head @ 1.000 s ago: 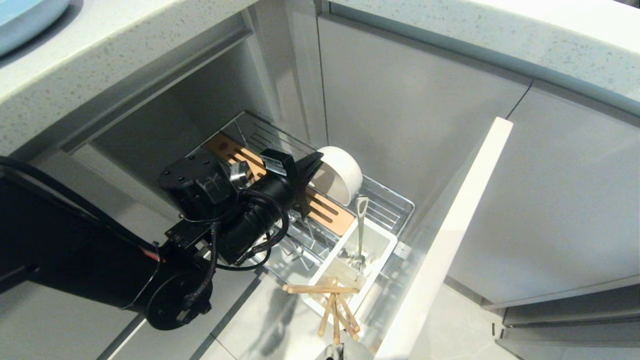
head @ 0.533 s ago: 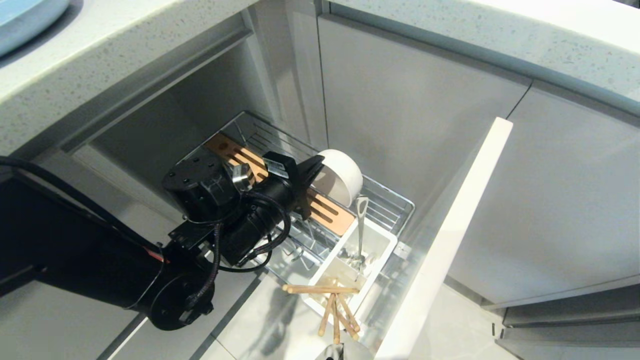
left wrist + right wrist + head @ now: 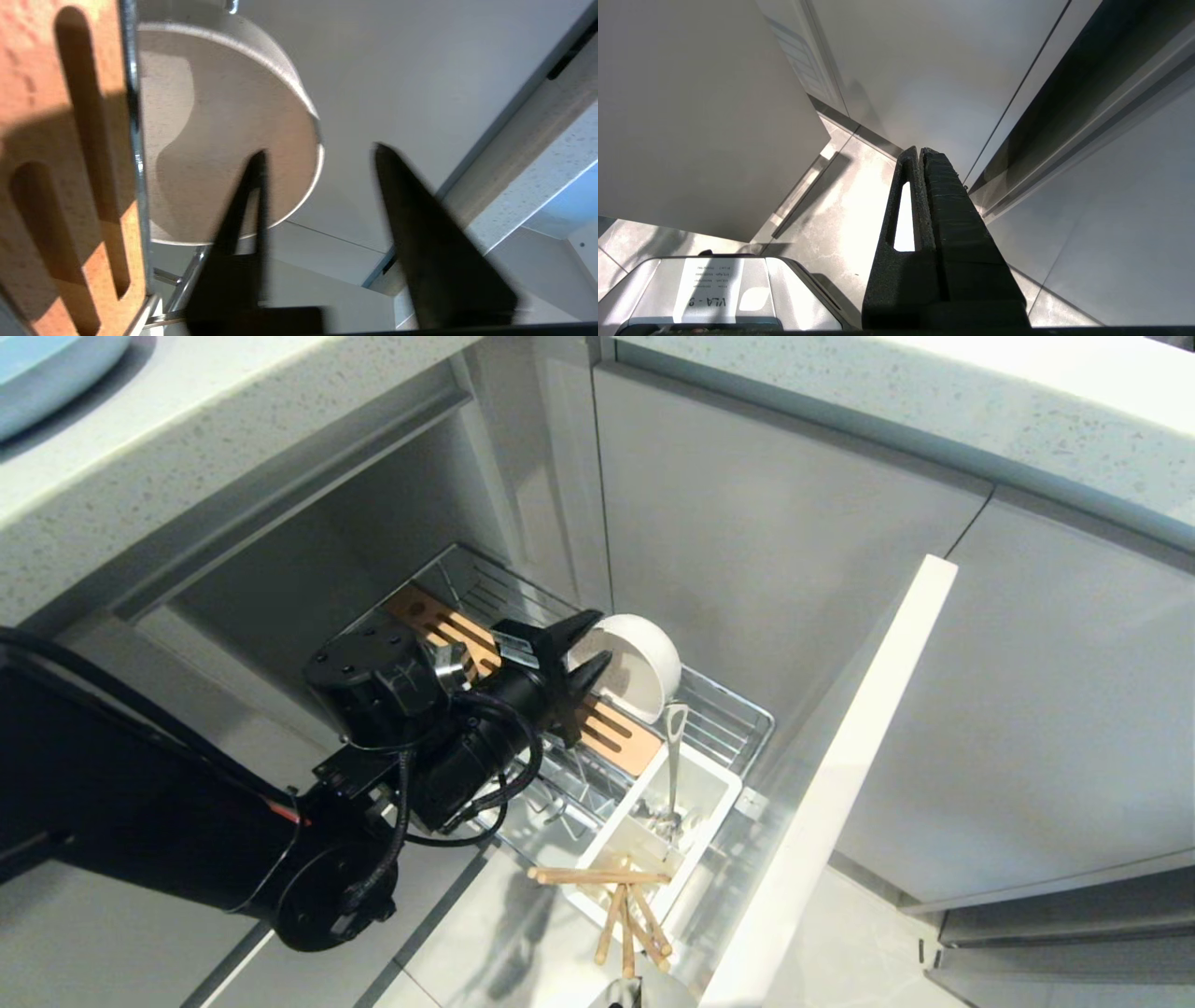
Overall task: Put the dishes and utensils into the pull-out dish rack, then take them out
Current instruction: Pick up the bowl and place it in the cupboard
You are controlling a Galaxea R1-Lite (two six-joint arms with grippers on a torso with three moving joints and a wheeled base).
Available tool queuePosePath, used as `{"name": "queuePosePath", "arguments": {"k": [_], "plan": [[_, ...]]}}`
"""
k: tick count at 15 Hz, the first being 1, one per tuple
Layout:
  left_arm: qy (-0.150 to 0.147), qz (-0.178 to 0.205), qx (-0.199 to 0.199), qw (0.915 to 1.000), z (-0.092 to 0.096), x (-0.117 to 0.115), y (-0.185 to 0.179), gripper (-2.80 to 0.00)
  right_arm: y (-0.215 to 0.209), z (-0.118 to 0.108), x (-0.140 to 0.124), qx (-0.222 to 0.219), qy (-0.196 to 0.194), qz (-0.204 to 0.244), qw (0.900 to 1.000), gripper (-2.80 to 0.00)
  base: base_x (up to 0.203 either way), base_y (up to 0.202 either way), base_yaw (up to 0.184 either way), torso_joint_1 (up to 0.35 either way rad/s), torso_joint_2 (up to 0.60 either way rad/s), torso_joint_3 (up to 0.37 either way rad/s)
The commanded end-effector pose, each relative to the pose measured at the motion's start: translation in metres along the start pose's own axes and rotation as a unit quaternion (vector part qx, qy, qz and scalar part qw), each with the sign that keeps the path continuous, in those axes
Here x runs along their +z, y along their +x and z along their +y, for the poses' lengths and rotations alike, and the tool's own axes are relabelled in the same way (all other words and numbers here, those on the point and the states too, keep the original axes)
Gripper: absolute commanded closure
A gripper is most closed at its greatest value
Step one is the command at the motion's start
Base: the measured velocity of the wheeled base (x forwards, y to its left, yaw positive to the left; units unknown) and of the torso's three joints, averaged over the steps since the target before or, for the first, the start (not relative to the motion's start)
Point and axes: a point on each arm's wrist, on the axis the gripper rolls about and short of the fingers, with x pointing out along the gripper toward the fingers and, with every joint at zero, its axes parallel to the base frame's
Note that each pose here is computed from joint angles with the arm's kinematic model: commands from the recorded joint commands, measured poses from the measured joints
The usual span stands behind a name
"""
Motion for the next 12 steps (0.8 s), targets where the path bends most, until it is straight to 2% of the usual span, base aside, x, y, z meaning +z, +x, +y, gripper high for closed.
{"name": "queuePosePath", "arguments": {"k": [1,4,7,10,12], "plan": [[-0.004,-0.001,-0.012,0.9999,-0.007,0.000,-0.002,-2.80,0.000,0.000,0.000,0.000,0.000,0.000,1.000,0.00,0.000,0.000,0.000,0.000,0.00,0.000],[-0.005,-0.001,-0.019,0.9998,-0.017,-0.002,-0.006,-2.80,0.000,0.000,0.000,0.000,0.000,0.001,1.000,0.00,0.000,0.000,0.000,0.000,0.00,0.000],[-0.003,0.009,0.016,0.9998,-0.028,-0.007,-0.015,-2.80,0.000,0.000,0.000,0.000,0.000,0.001,1.000,0.00,0.000,0.000,0.000,0.000,0.00,0.000],[-0.001,0.017,0.023,0.9996,-0.045,-0.009,-0.026,-2.80,0.000,0.000,0.000,0.000,0.000,0.000,1.000,0.00,0.000,0.000,0.000,0.000,0.00,0.000],[0.024,0.024,0.023,0.9992,-0.056,-0.010,-0.034,-2.80,0.000,0.000,0.000,0.000,0.000,0.001,1.000,0.00,0.000,0.000,0.000,0.000,0.00,0.000]]}}
